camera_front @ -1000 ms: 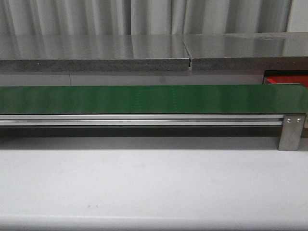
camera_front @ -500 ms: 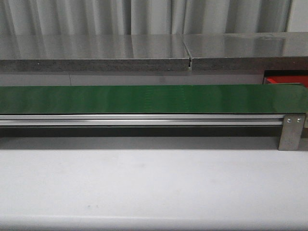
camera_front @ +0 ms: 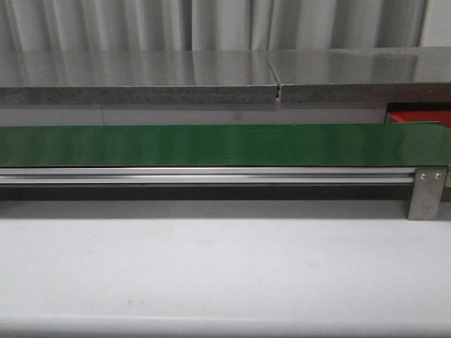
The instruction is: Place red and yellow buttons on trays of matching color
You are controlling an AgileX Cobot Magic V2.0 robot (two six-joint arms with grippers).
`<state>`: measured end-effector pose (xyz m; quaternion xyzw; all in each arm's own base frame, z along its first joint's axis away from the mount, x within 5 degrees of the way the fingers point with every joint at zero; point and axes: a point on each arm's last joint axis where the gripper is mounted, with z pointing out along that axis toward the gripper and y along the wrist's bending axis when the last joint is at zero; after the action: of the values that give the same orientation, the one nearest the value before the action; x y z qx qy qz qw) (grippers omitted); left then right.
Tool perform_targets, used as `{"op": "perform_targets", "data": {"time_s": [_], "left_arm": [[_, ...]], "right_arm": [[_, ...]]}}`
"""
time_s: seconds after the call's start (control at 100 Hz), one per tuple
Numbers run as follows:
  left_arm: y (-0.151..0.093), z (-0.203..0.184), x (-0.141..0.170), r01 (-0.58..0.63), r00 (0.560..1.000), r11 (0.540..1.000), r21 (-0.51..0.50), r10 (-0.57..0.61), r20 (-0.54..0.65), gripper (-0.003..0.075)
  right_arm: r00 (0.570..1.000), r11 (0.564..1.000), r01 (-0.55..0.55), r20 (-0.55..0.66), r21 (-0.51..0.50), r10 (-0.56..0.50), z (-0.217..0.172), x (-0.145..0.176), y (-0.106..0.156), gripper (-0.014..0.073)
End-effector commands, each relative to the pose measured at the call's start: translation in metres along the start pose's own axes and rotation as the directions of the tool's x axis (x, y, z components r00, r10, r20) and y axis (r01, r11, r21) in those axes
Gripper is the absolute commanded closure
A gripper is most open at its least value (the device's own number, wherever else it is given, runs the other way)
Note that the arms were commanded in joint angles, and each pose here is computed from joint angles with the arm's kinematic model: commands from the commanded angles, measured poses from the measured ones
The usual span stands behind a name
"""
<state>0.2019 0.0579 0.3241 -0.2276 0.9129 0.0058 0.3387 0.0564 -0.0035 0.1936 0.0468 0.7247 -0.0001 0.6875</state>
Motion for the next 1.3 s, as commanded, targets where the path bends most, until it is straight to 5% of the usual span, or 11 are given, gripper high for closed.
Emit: {"op": "perform_targets", "data": {"time_s": [0.0,0.32,0.67,1.29], "left_arm": [[0.008,0.000,-0.020,0.070,0.997,0.997,-0.021,-0.070,0.012,0.0206],[0.041,0.057,-0.046,0.177,0.965,0.975,-0.136,-0.199,-0.170,0.0206],[0.050,0.122,-0.064,0.207,0.925,0.966,-0.156,-0.245,-0.290,0.0206],[0.058,0.185,-0.081,0.207,0.910,0.964,-0.169,-0.253,-0.330,0.0206]], "right_arm": [[0.993,1.000,0.003,0.114,0.000,-0.003,-0.003,-0.015,0.001,0.0712],[0.993,1.000,0.003,0.114,0.000,-0.003,-0.003,-0.015,0.001,0.0712],[0.993,1.000,0.003,0.114,0.000,-0.003,-0.003,-0.015,0.001,0.0712],[0.993,1.000,0.003,0.114,0.000,-0.003,-0.003,-0.015,0.001,0.0712]]}}
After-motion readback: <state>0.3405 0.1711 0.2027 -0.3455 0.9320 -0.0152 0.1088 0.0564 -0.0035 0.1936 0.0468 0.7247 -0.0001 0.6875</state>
